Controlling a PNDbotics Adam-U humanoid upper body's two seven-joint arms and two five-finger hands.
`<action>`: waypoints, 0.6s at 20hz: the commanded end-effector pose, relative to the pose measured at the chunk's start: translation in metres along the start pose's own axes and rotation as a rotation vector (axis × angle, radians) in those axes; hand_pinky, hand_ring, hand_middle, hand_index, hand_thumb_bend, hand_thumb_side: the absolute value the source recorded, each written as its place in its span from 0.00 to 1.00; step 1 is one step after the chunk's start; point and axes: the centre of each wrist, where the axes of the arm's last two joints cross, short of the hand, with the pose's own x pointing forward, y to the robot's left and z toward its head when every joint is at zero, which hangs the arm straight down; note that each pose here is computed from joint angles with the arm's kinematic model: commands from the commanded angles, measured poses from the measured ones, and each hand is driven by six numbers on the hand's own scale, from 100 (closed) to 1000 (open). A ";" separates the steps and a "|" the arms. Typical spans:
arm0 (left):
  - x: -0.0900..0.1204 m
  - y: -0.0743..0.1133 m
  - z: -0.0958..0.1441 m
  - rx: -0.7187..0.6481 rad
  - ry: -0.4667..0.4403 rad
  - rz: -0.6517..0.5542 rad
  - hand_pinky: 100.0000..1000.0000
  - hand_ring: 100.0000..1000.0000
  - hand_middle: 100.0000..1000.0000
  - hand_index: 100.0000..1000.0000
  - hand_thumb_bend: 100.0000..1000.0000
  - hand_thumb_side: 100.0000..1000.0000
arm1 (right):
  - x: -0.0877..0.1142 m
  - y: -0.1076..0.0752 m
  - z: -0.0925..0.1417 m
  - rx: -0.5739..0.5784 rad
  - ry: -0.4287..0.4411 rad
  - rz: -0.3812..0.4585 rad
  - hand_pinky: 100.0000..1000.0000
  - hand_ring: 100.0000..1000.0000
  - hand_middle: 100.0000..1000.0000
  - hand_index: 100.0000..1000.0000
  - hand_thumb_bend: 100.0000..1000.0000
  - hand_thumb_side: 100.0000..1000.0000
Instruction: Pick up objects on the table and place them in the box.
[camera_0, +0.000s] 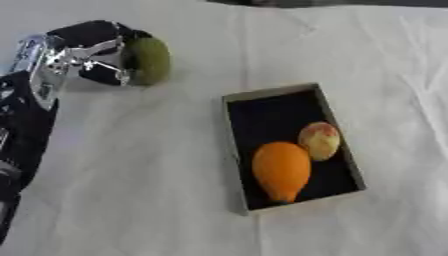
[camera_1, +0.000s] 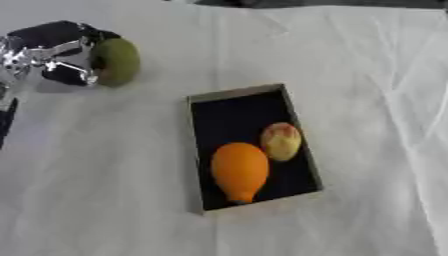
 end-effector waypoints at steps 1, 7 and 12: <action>-0.001 0.012 0.002 0.068 0.014 -0.011 0.60 0.57 0.44 0.54 0.00 0.11 | 0.007 -0.006 -0.003 -0.005 -0.021 0.017 0.91 0.94 0.54 0.74 0.00 0.41; 0.004 0.021 0.002 0.216 -0.009 0.011 0.51 0.49 0.40 0.49 0.00 0.07 | 0.006 -0.005 -0.002 -0.012 -0.014 0.009 0.91 0.94 0.54 0.74 0.00 0.41; 0.009 0.032 0.003 0.247 -0.054 -0.010 0.49 0.48 0.40 0.49 0.00 0.07 | 0.005 -0.005 -0.001 -0.015 -0.008 0.004 0.91 0.94 0.54 0.74 0.00 0.41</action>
